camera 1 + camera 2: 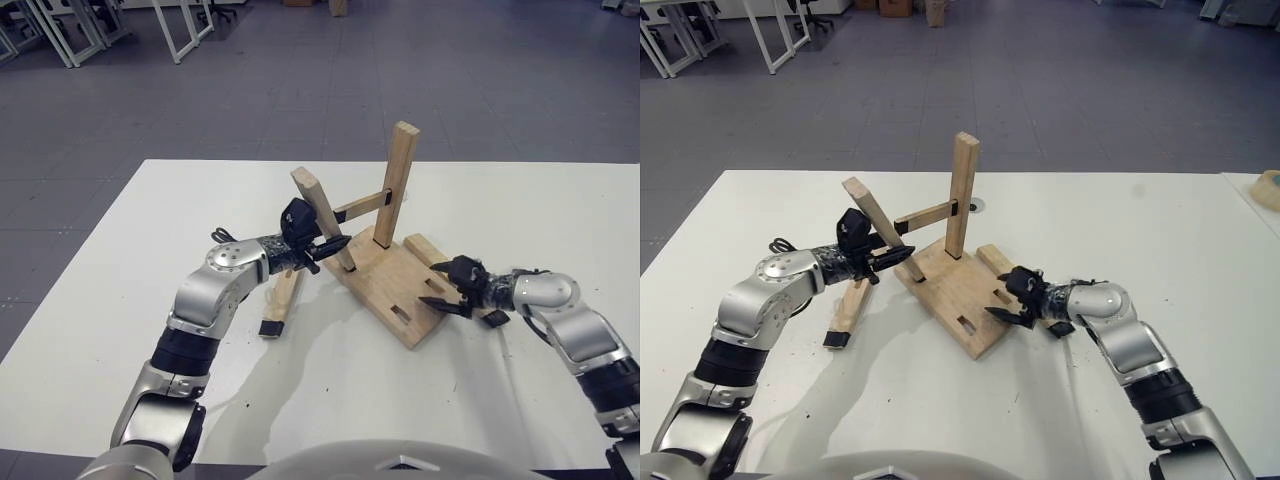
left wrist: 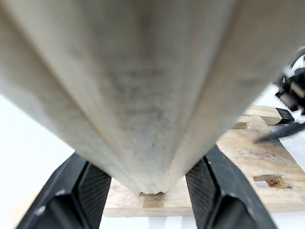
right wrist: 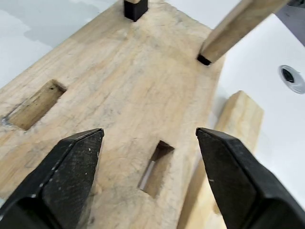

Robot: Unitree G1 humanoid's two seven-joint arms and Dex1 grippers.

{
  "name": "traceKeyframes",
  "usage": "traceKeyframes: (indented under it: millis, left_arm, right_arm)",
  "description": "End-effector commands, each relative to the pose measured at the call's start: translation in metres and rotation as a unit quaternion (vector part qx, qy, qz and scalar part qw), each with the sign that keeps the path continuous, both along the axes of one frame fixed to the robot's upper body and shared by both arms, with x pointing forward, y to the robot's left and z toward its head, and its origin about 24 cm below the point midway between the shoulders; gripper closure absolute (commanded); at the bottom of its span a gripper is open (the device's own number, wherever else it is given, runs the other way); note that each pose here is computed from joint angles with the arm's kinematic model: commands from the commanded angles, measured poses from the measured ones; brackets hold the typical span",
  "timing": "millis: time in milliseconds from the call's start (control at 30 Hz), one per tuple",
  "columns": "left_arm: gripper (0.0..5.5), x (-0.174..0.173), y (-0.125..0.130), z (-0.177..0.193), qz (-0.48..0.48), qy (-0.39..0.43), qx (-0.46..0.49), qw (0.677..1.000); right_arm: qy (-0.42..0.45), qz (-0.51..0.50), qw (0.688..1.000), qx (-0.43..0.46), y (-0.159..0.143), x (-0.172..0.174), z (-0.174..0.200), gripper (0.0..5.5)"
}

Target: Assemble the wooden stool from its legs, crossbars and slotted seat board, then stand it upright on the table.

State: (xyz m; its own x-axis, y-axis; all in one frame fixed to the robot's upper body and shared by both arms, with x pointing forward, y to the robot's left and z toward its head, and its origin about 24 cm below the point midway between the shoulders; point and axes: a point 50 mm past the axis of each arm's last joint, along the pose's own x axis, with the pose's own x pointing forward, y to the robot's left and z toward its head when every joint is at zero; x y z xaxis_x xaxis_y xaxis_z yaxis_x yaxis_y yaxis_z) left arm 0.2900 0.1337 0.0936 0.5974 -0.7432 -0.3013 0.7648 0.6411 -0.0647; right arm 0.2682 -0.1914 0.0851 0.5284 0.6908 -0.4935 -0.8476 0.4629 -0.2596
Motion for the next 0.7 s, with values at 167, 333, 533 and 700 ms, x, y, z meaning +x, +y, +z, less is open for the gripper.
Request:
traceKeyframes:
  millis: [167,333,533,700]
  left_arm:
    - [3.46,-0.032,0.027,-0.087,0.073,0.233,0.109,0.963]
    - [3.46,-0.030,0.025,-0.083,0.072,0.239,0.080,0.965]
    - [3.46,-0.032,0.017,-0.082,0.064,0.229,0.080,0.968]
    - [3.46,-0.030,0.017,-0.078,0.065,0.219,0.079,0.970]
  right_arm:
    - [-0.214,0.015,0.958,0.192,0.078,0.042,0.128,2.90]
    - [-0.289,0.036,0.947,0.138,0.124,0.065,0.132,3.95]
    - [-0.081,0.109,0.991,-0.006,0.140,0.070,0.006,5.32]
    - [-0.051,0.076,0.992,0.082,0.126,0.086,0.035,5.40]
